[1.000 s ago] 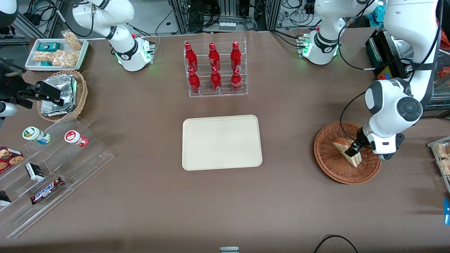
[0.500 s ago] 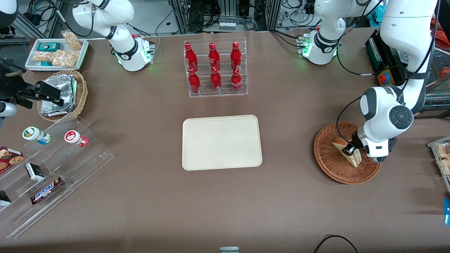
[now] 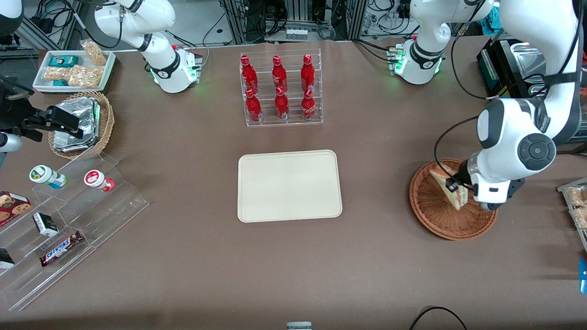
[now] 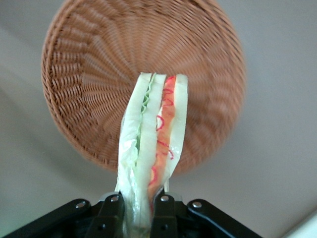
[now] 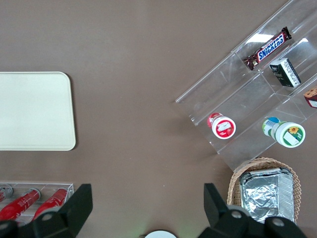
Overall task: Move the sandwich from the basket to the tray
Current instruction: 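Lift the sandwich and carry it with the left gripper over the cream tray, then lower the sandwich onto the tray and open the left gripper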
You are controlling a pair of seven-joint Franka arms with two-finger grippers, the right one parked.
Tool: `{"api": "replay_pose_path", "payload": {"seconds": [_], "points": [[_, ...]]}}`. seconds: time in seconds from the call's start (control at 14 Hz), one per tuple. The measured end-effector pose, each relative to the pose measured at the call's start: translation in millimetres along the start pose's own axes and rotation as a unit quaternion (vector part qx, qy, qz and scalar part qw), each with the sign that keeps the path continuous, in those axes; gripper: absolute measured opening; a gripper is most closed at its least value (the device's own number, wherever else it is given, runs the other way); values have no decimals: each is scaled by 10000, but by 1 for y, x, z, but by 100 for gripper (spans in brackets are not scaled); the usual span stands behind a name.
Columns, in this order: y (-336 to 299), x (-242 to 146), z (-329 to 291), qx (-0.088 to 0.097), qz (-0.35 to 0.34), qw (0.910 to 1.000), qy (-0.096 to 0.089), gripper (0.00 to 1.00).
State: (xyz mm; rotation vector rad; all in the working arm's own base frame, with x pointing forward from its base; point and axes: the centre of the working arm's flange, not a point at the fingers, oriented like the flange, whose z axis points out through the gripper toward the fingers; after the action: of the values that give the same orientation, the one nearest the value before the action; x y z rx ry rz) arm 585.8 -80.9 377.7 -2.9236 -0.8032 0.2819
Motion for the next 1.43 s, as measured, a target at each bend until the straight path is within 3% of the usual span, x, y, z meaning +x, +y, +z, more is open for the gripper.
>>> {"api": "replay_pose_path", "payload": {"seconds": [0.07,0.21,0.43,0.57,0.86,1.14,1.43], "points": [[19,-14,-10,24,619,9981,36,19],[59,-41,-17,32,1753,9844,142,15],[122,-84,-10,64,2277,9735,185,15],[174,-115,1,42,2295,9732,175,15],[273,-181,38,-117,1912,9815,17,15],[345,-236,65,-340,1483,9882,174,15],[381,-272,98,-651,1526,9855,348,15]]}}
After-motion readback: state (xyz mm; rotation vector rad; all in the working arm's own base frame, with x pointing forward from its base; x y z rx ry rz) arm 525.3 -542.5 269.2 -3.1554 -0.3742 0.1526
